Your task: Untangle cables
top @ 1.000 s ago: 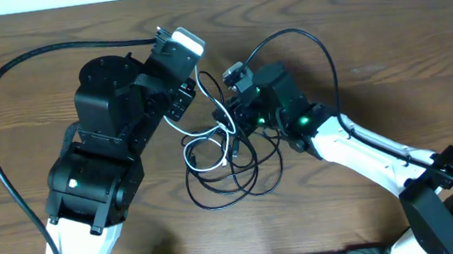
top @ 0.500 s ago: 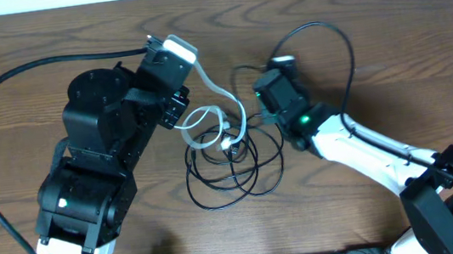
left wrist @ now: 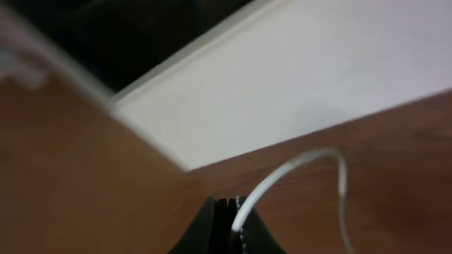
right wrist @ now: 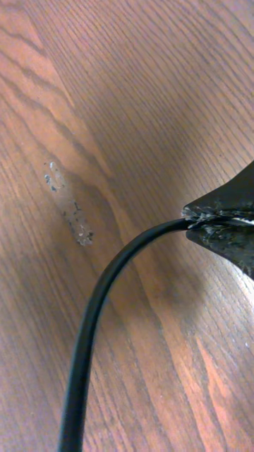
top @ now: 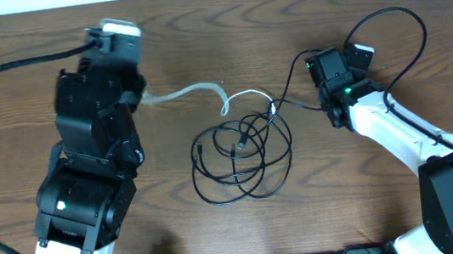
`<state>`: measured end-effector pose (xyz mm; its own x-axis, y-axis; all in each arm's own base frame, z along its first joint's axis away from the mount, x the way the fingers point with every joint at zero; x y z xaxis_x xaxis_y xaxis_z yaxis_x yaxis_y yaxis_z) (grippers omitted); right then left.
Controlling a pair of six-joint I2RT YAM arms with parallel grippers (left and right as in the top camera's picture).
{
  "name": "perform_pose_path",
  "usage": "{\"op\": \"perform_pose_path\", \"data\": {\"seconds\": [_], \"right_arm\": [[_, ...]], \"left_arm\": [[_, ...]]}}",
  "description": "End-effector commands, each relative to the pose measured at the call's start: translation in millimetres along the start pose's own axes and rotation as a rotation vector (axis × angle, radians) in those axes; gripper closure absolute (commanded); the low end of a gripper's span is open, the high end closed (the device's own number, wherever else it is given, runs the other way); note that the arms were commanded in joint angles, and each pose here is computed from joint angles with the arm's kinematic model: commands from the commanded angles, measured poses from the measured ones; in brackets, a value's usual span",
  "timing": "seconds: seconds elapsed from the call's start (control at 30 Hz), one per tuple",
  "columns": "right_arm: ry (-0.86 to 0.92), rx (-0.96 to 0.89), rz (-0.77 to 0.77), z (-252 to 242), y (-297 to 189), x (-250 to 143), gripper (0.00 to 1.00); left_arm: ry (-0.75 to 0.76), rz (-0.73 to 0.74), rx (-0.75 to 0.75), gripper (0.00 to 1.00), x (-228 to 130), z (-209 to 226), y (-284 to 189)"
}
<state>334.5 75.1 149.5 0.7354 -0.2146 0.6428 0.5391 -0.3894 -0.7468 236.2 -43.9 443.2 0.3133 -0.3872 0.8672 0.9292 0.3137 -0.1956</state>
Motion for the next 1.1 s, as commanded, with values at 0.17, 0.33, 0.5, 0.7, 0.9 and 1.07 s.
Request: {"op": "perform_pose_path", "data": {"seconds": [0.17, 0.33, 0.5, 0.7, 0.9, 1.07], "right_arm": [[0.038, 0.017, -0.006, 0.3, -3.6, 4.3, 0.99], [0.040, 0.048, 0.010, 2.8, -3.7, 3.5, 0.99], [0.062, 0.022, 0.016, -0.4, -3.2, 2.0, 0.99], [0.103, 0.036, 0.045, -2.2, -1.5, 0.7, 0.99], [-0.092, 0.478, 0.085, 39.3, -13.3, 3.4, 0.99], [-0.524, 1.118, -0.019, 87.2, -58.1, -5.8, 0.90]], "left_arm": [[-0.188, 0.079, 0.559, 0.92, 0.0, 49.0, -20.0], [-0.287, 0.048, 0.588, 0.93, 0.2, 55.7, -27.0], [-0.357, 0.022, 0.615, 0.93, 1.4, 61.8, -32.9], [-0.440, -0.015, 0.632, 0.93, 2.5, 69.2, -40.9], [-0.363, -0.033, 0.407, 0.93, 4.4, 50.4, -27.7], [-0.292, -0.039, 0.181, 0.93, 6.7, 24.9, -11.5]]}}
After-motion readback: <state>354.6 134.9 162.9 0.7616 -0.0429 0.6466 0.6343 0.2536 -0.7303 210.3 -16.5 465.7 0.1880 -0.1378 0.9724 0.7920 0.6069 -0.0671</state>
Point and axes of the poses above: each gripper's point midway between its finger pads, its own y axis out along the fingers, its own z axis along the line the jaws close on, x = y × z, the point moved 10 cm from there along -y, back along the fingers, and after that the axes turned 6 degrees about -y, right-handed, at the moved point
